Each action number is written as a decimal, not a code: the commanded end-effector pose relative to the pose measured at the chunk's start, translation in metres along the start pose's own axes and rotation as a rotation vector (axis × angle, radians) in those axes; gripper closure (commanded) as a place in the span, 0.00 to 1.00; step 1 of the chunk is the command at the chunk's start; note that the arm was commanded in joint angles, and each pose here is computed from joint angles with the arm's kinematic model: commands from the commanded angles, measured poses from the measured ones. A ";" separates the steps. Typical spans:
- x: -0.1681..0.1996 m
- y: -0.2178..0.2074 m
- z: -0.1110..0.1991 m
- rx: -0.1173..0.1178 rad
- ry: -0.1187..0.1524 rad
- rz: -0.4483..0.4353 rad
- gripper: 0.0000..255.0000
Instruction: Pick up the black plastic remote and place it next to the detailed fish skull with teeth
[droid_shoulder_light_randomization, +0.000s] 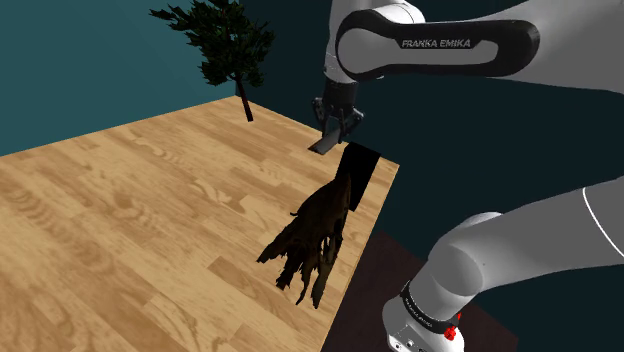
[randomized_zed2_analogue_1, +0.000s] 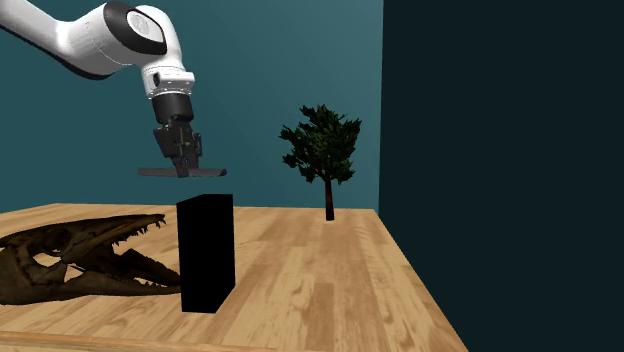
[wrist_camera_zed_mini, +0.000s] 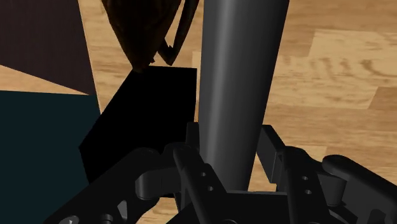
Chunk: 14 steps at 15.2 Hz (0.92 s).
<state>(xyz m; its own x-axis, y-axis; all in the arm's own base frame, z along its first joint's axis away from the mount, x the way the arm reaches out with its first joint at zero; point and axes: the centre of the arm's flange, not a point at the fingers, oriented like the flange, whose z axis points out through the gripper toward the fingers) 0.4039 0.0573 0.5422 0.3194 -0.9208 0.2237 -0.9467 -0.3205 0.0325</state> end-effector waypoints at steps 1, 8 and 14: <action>-0.021 0.014 -0.005 0.000 0.000 0.001 1.00; -0.101 0.058 -0.021 0.000 0.000 0.001 1.00; -0.169 0.096 -0.036 0.000 0.000 0.001 1.00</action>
<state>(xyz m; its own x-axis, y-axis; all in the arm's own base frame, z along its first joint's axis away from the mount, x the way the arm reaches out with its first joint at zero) 0.2664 0.1844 0.5434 0.3195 -0.9207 0.2239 -0.9466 -0.3207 0.0321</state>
